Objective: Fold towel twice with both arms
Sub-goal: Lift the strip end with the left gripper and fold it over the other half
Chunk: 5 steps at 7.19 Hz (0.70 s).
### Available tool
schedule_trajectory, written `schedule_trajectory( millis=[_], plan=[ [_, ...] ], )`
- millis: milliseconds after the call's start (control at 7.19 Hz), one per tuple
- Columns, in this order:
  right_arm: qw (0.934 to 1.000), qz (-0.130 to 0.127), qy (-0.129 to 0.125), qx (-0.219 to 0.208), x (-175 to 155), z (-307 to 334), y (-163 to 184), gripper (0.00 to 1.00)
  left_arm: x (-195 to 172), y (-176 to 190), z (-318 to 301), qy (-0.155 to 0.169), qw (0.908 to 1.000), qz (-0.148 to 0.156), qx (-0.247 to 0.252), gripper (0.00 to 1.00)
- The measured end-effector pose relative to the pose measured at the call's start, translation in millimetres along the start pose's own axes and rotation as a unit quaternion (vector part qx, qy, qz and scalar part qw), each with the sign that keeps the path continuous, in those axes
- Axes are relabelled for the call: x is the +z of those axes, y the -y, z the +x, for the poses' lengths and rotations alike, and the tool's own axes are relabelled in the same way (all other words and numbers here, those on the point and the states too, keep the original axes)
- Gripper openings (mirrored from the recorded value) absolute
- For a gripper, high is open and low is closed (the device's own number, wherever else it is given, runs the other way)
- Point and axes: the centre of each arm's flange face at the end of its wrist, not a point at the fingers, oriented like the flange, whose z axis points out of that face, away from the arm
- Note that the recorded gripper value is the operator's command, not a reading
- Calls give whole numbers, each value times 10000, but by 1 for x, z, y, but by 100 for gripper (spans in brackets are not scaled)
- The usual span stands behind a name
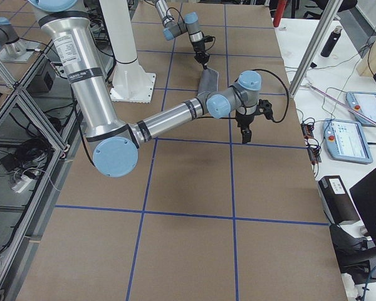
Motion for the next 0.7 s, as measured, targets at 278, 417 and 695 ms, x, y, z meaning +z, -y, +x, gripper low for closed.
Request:
schedule_trajectory(
  millis=[278, 417, 695],
  plan=[
    [10000, 2, 0, 0, 0, 0, 0, 100, -25, 42, -6, 128, 9983, -107, 564, 0],
    [10000, 2, -2, 4, 0, 1, 0, 100, -32, 48, -5, 135, 9955, -164, 928, 0],
    [10000, 9, -2, 8, -1, 1, 0, 100, -31, 34, 13, 7, 9906, -243, 1345, 0]
  ],
)
